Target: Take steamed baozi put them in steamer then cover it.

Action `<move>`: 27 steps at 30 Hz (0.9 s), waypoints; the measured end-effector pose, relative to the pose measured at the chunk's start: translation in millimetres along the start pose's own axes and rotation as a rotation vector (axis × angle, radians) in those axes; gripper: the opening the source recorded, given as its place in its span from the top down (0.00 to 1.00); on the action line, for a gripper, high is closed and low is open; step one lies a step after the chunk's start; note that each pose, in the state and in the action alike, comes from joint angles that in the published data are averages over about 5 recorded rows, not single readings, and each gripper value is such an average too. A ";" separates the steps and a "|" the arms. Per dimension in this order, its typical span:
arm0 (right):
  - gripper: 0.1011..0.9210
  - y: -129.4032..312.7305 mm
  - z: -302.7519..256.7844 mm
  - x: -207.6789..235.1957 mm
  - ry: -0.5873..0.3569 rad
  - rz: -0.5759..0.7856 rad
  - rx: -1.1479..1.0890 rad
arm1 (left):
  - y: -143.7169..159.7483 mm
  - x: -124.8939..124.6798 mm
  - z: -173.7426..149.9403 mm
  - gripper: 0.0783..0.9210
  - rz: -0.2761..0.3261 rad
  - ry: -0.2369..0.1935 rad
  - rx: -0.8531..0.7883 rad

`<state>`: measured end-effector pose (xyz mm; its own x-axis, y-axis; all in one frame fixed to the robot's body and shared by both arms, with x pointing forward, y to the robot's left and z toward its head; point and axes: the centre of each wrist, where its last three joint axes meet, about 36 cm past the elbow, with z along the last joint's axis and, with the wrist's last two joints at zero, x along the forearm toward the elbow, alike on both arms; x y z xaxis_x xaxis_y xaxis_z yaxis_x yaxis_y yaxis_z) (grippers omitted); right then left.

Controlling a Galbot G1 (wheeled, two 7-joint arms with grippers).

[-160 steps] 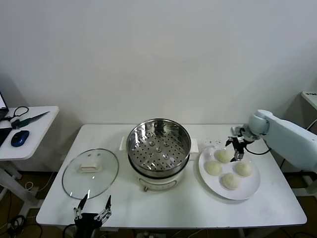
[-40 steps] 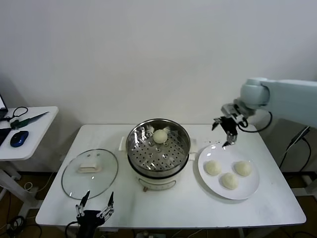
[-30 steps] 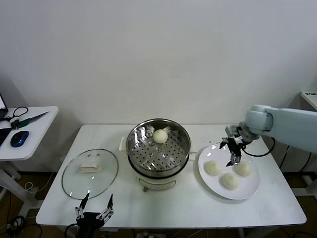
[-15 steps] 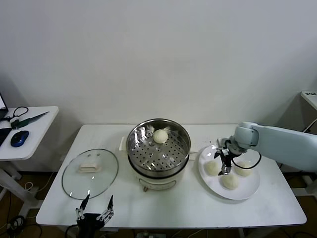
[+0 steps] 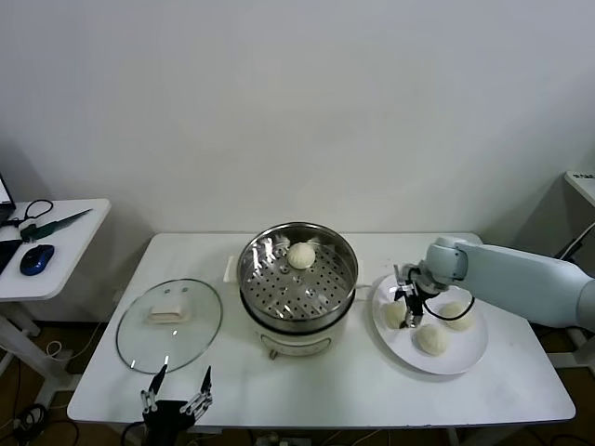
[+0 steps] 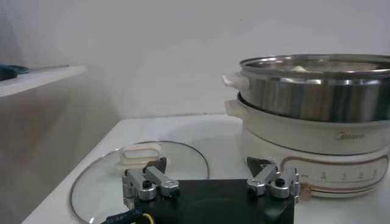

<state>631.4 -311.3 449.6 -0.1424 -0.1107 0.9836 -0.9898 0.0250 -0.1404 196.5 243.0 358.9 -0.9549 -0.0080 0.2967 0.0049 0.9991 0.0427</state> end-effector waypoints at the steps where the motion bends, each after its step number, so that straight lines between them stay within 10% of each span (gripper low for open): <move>1: 0.33 -0.3 0.2 0.6 0.000 0.000 -0.001 | -0.1 0.3 -0.2 0.12 0.000 0.000 0.000; 10: 0.32 -19.4 -7.8 40.7 -0.016 0.011 0.028 | -1.4 1.7 -3.4 0.12 0.001 -0.006 -0.001; 27: 0.24 -62.1 -131.6 256.3 -0.133 0.106 0.176 | -4.3 1.6 -12.4 0.12 0.009 -0.016 -0.001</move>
<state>657.5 -210.5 725.3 -0.2339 -0.2464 0.9405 -0.9539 -0.1290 -0.2710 198.7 238.2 371.0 -0.9593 0.0012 0.2822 0.0135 0.9990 0.0415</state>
